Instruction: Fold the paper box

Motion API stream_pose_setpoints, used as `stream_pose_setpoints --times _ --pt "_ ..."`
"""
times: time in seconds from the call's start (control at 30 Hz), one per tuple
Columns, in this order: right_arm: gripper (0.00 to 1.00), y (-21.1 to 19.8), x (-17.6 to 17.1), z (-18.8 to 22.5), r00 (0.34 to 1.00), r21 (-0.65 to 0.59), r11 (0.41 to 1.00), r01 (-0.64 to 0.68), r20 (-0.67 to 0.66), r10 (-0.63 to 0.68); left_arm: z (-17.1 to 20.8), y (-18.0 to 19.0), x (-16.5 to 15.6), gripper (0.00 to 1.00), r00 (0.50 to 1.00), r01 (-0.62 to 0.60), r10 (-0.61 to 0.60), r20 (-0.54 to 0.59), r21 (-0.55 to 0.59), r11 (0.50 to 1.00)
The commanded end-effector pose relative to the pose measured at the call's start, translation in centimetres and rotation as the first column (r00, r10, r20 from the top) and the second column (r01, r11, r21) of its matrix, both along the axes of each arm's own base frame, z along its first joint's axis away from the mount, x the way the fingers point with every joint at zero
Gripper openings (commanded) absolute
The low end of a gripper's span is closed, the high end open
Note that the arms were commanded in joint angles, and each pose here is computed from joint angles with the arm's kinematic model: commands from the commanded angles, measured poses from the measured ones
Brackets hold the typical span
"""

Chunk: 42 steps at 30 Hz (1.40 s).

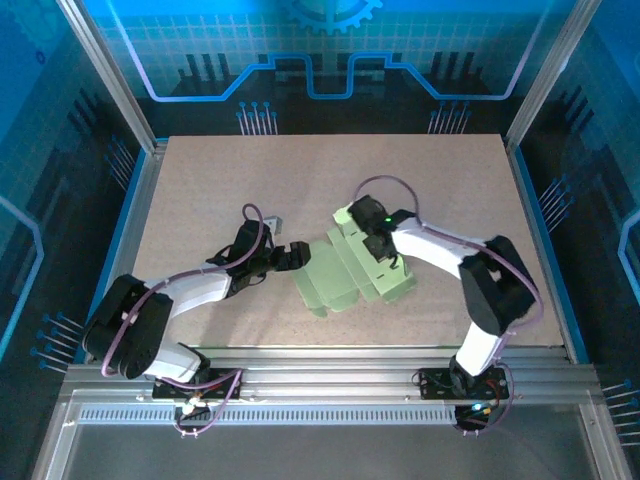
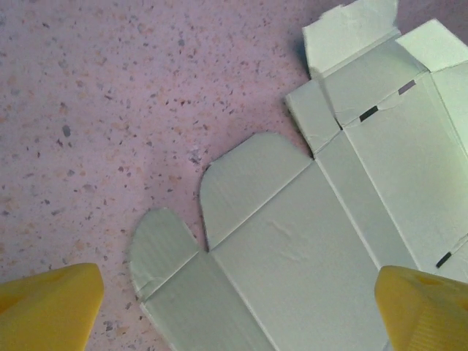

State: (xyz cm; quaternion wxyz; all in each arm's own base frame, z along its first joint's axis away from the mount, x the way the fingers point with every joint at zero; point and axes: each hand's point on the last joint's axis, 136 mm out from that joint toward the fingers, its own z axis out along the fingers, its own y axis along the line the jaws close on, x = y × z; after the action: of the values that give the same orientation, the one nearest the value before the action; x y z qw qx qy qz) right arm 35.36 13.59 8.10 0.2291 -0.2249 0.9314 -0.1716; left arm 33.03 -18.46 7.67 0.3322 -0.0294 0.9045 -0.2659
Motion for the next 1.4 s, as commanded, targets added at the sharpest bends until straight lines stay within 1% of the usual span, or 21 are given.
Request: stream_pose_setpoints --times 0.0,0.07,0.17,0.23,0.33,0.37,0.4,0.43,0.47,0.57,0.63,0.67,0.73,0.8,0.9,1.0,1.1,1.17,1.37 --pt "0.00 2.1 0.8 1.1 0.995 0.248 0.964 -0.096 0.021 0.093 3.9 -0.5 1.7 0.98 0.989 0.030 -0.033 0.143 0.027 0.999" --pt "0.00 1.7 1.1 1.4 0.995 0.284 0.954 -0.095 0.030 0.090 5.7 -0.8 2.6 0.98 0.976 0.051 -0.059 0.209 0.044 0.998" --pt "0.00 1.3 1.5 1.6 0.995 0.299 0.949 -0.099 0.036 0.093 8.2 -2.3 3.7 0.99 0.926 0.145 -0.166 0.339 0.089 0.986" --pt "0.00 1.2 1.6 1.6 0.994 0.297 0.949 -0.110 0.035 0.104 9.5 -3.6 4.4 0.99 0.875 0.224 -0.267 0.405 0.149 0.963" --pt "0.00 1.6 1.5 1.6 0.991 0.306 0.942 -0.135 0.031 0.132 10.0 -5.3 5.4 0.98 0.800 0.329 -0.411 0.437 0.254 0.910" --pt "0.00 1.9 1.4 1.7 0.989 0.317 0.937 -0.147 0.030 0.145 10.2 -6.3 5.4 0.97 0.761 0.385 -0.471 0.446 0.273 0.882" --pt "0.00 2.2 1.2 1.7 0.987 0.330 0.930 -0.159 0.022 0.161 10.0 -7.5 5.0 0.95 0.701 0.469 -0.557 0.447 0.300 0.831" --pt "0.00 2.5 1.0 1.7 0.984 0.341 0.924 -0.171 0.017 0.175 9.9 -8.3 4.7 0.92 0.652 0.520 -0.611 0.448 0.321 0.791" --pt "0.00 2.7 0.8 1.7 0.982 0.352 0.919 -0.178 0.010 0.186 9.7 -8.8 5.0 0.88 0.626 0.545 -0.640 0.444 0.338 0.767" --pt "0.00 3.4 0.4 1.8 0.975 0.379 0.902 -0.205 0.001 0.221 9.0 -9.9 5.6 0.82 0.562 0.621 -0.725 0.398 0.376 0.688" --pt "0.00 3.6 0.1 1.8 0.972 0.392 0.895 -0.213 -0.005 0.234 8.4 -10.6 5.8 0.78 0.497 0.683 -0.786 0.368 0.392 0.616" --pt "0.00 3.6 0.0 1.8 0.971 0.393 0.894 -0.216 -0.006 0.237 8.1 -10.8 5.9 0.76 0.473 0.704 -0.806 0.355 0.397 0.589" --pt "0.00 3.7 -0.1 1.7 0.970 0.393 0.893 -0.220 -0.011 0.243 7.4 -11.3 6.2 0.68 0.410 0.745 -0.850 0.330 0.416 0.521" --pt "0.00 3.8 -0.2 1.7 0.969 0.391 0.893 -0.223 -0.015 0.248 7.1 -11.6 6.7 0.64 0.370 0.769 -0.870 0.327 0.417 0.484" --pt "0.00 3.8 -0.4 1.6 0.967 0.388 0.894 -0.226 -0.020 0.253 6.7 -11.8 7.7 0.65 0.338 0.790 -0.883 0.327 0.411 0.455" --pt "0.00 3.8 -0.5 1.5 0.967 0.385 0.895 -0.225 -0.025 0.254 6.3 -12.0 8.6 0.66 0.326 0.794 -0.882 0.341 0.407 0.452" --pt "0.00 4.0 -0.5 1.4 0.966 0.387 0.894 -0.225 -0.030 0.256 5.8 -12.5 8.9 0.65 0.303 0.808 -0.883 0.357 0.395 0.437" --pt "0.00 4.1 -0.5 1.3 0.965 0.389 0.893 -0.227 -0.033 0.259 5.5 -12.7 9.4 0.66 0.299 0.812 -0.884 0.358 0.391 0.433" --pt "0.00 4.4 -0.5 1.2 0.963 0.397 0.888 -0.231 -0.036 0.266 4.1 -13.2 10.6 0.66 0.312 0.824 -0.890 0.334 0.371 0.428"
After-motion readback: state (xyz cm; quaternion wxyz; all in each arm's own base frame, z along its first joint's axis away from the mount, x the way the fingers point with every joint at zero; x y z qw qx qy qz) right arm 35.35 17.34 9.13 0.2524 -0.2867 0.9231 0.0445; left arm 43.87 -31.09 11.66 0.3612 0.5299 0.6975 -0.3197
